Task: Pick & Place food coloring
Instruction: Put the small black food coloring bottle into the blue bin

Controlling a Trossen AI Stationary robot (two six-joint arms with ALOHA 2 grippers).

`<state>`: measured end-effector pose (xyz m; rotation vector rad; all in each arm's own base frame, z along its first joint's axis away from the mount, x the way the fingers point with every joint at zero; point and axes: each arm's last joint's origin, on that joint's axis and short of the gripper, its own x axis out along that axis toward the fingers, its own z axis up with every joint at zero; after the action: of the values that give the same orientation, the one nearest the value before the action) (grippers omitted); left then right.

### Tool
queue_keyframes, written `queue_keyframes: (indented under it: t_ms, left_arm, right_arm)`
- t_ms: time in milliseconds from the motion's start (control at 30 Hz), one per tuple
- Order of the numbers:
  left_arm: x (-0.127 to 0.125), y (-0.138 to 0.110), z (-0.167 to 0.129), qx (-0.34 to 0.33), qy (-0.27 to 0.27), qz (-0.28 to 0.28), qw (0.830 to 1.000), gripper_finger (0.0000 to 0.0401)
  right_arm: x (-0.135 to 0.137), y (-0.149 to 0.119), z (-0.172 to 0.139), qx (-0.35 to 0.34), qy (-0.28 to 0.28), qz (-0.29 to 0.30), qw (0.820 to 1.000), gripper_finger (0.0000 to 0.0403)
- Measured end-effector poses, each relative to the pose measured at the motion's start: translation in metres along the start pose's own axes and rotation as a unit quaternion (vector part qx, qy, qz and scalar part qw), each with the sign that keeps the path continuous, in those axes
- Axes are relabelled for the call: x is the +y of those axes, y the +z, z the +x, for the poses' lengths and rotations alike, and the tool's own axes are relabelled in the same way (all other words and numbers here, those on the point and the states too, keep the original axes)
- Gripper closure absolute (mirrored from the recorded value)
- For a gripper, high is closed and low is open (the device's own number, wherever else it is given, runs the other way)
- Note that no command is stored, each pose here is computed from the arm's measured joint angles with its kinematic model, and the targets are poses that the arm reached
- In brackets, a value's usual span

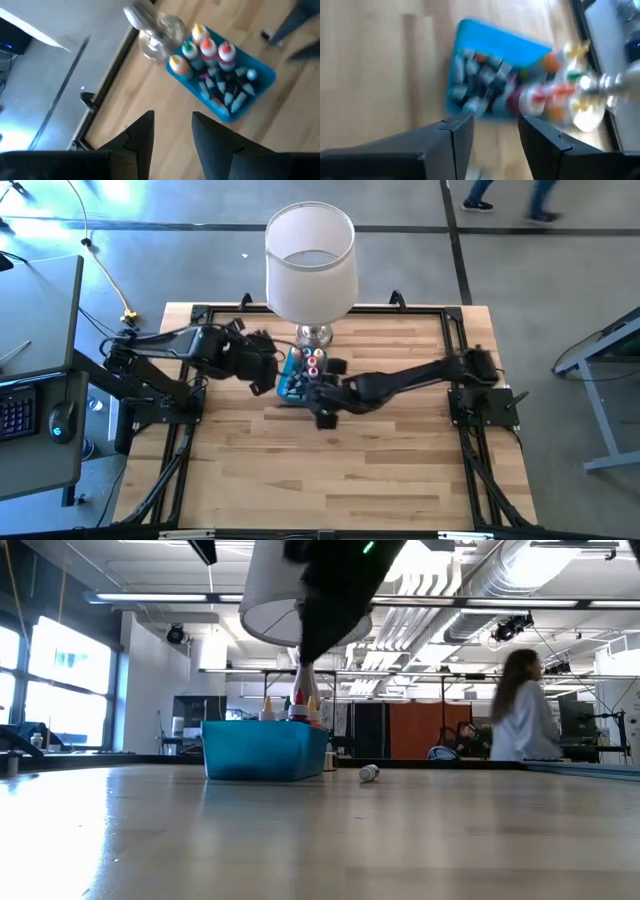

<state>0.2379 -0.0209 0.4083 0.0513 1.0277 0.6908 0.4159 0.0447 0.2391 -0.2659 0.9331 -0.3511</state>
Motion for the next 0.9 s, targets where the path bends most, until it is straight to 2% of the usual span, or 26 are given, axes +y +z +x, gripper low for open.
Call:
queue_keyframes:
  t_ms: [167, 300, 433, 467, 567, 667, 733, 800, 900]
  left_arm:
    - [-0.023, -0.033, -0.006, -0.007, -0.017, -0.015, 1.0, 0.0273]
    - [-0.063, -0.071, 0.002, -0.069, -0.023, -0.078, 0.994, 0.0273]
    - [-0.112, -0.091, 0.02, -0.127, -0.106, -0.169, 0.972, 0.0273]
    - [-0.125, -0.09, 0.027, -0.142, -0.128, -0.189, 0.963, 0.0273]
    - [-0.16, -0.083, 0.052, -0.15, -0.179, -0.156, 0.96, 0.0273]
    - [-0.188, -0.062, 0.076, -0.17, -0.221, -0.162, 0.947, 0.0273]
    - [-0.201, -0.052, 0.097, -0.18, -0.207, -0.171, 0.946, 0.0273]
    - [-0.212, -0.04, 0.12, -0.186, -0.199, -0.212, 0.939, 0.0273]
    - [-0.221, -0.023, 0.151, -0.18, -0.173, -0.247, 0.936, 0.0273]
  right_arm:
    - [-0.009, -0.031, -0.05, 0.072, -0.032, 0.007, 0.997, 0.0254]
    - [-0.011, -0.068, -0.068, 0.057, -0.046, 0.035, 0.997, 0.0254]
    - [-0.008, -0.109, -0.073, 0.002, -0.056, 0.087, 0.995, 0.0254]
    - [-0.009, -0.118, -0.075, -0.016, -0.065, 0.103, 0.992, 0.0254]
    - [-0.014, -0.143, -0.076, -0.067, -0.088, 0.154, 0.982, 0.0253]
    - [-0.02, -0.158, -0.08, -0.114, -0.09, 0.18, 0.973, 0.0254]
    - [-0.025, -0.164, -0.086, -0.138, -0.077, 0.196, 0.968, 0.0253]
    - [-0.029, -0.17, -0.091, -0.151, -0.066, 0.205, 0.965, 0.0254]
    - [-0.034, -0.175, -0.102, -0.171, -0.045, 0.218, 0.96, 0.0253]
